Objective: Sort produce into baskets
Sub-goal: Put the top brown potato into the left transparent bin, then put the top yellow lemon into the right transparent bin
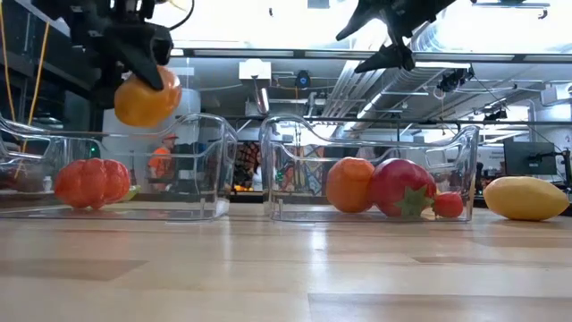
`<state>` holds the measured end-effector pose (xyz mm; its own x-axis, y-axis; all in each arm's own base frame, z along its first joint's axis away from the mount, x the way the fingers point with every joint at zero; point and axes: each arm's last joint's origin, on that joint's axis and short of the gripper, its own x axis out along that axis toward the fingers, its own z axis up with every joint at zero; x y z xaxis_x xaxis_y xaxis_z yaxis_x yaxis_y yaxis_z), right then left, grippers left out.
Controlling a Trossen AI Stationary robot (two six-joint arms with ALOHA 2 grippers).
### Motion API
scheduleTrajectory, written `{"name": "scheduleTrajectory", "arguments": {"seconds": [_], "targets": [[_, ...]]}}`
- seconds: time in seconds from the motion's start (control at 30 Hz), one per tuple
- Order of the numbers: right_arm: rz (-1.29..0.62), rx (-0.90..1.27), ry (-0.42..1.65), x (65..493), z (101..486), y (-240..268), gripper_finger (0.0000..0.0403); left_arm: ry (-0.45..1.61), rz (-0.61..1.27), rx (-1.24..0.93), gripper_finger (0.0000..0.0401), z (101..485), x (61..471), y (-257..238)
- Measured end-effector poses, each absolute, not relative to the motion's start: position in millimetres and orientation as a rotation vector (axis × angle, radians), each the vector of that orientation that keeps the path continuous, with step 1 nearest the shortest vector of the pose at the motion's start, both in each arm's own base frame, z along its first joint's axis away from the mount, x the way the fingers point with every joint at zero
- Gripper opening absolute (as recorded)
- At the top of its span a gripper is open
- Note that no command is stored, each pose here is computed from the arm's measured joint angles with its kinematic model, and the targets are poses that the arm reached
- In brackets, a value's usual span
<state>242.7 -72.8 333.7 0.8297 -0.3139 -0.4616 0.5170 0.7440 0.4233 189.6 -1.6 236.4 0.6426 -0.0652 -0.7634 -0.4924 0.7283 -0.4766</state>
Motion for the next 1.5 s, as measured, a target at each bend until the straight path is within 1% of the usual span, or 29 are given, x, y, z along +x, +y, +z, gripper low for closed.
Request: {"name": "scheduleTrajectory", "arguments": {"seconds": [0.1,0.23,0.33,0.43,0.67,0.73,0.8,0.87,1.0,1.1,1.2,1.3,1.4,1.5], "targets": [[-0.465,0.57,0.372,243,334,-73,0.0369,0.853,0.316,-0.698,0.026,236,186,-2],[-0.465,0.576,0.365,243,335,-73,0.0369,0.845,0.242,-0.597,0.026,237,191,-2],[-0.465,0.575,0.364,243,335,-73,0.0369,0.868,0.236,-0.586,0.0269,234,192,-2],[-0.465,0.576,0.364,243,335,-73,0.0369,0.911,0.196,-0.59,0.0297,230,194,-4],[-0.445,0.558,0.298,246,341,-74,0.0369,0.956,0.152,-0.605,0.0385,224,199,-3],[-0.431,0.529,0.268,246,345,-74,0.0369,0.935,0.147,-0.6,0.0395,225,200,0],[-0.434,0.493,0.244,244,349,-74,0.0369,0.907,0.145,-0.628,0.0394,230,201,5],[-0.517,0.501,0.242,237,351,-77,0.0369,0.831,0.149,-0.647,0.0393,246,205,12],[-0.857,0.599,0.345,216,345,-94,0.0369,0.675,0.197,-0.588,0.0393,283,208,31],[-1.053,0.672,0.495,197,326,-111,0.0369,0.583,0.305,-0.487,0.0393,304,208,43],[-1.232,0.796,0.618,179,290,-132,0.0369,0.511,0.419,-0.428,0.0393,312,209,54],[-1.319,0.965,0.61,164,254,-155,0.0369,0.454,0.452,-0.461,0.0392,315,210,62],[-1.399,1.143,0.537,149,217,-174,0.0369,0.41,0.445,-0.507,0.0392,318,213,63],[-1.437,1.234,0.402,141,200,-191,0.0369,0.415,0.429,-0.514,0.0392,318,213,62]]}}
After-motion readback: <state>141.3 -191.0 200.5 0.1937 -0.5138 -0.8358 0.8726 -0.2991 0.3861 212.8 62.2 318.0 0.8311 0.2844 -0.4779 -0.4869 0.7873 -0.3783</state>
